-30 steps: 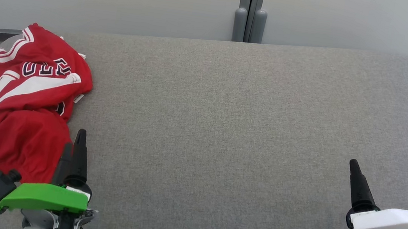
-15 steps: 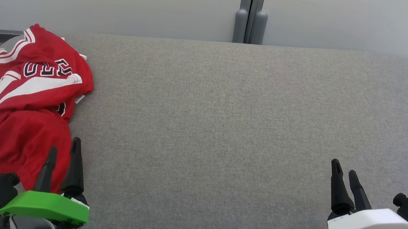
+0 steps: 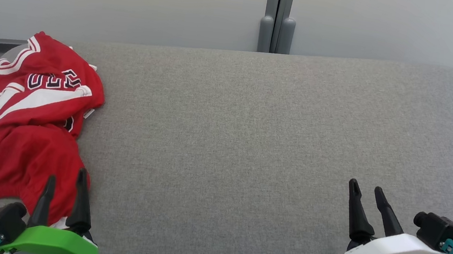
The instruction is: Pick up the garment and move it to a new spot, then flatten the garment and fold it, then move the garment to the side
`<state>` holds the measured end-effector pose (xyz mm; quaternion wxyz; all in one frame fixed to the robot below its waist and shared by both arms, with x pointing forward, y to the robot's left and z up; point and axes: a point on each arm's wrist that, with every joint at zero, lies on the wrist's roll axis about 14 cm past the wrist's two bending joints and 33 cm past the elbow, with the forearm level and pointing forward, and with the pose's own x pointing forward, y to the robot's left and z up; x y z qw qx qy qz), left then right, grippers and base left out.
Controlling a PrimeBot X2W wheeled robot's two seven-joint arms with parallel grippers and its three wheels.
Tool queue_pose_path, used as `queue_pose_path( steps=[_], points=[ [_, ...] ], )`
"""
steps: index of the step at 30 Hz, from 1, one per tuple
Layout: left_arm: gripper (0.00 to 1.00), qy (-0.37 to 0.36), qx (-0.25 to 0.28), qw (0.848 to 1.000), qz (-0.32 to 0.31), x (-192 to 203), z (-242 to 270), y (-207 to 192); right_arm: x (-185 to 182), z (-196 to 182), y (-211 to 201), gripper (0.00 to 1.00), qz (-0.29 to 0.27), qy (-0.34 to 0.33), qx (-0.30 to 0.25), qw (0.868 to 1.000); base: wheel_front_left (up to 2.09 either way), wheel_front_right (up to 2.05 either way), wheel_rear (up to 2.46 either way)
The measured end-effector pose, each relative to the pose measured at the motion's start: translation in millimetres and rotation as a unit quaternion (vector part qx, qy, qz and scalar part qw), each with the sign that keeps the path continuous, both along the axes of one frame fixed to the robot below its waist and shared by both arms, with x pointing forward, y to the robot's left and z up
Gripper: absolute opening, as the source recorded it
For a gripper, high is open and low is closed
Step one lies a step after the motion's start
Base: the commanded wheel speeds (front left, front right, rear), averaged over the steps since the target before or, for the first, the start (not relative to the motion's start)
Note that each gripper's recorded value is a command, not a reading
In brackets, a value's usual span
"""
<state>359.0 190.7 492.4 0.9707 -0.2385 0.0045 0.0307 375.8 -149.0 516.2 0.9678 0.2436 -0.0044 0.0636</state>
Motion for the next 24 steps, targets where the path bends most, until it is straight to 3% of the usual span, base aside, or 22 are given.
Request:
queue_pose_path(
  steps=[24],
  points=[
    [1.0, 0.007, 0.13, 0.991, -0.018, -10.3, -8.4, -0.9, -4.5, 4.3, 22.1, 1.0, 0.03, -0.041, -0.116, 0.992, 0.0, 0.0, 0.0]
  ],
)
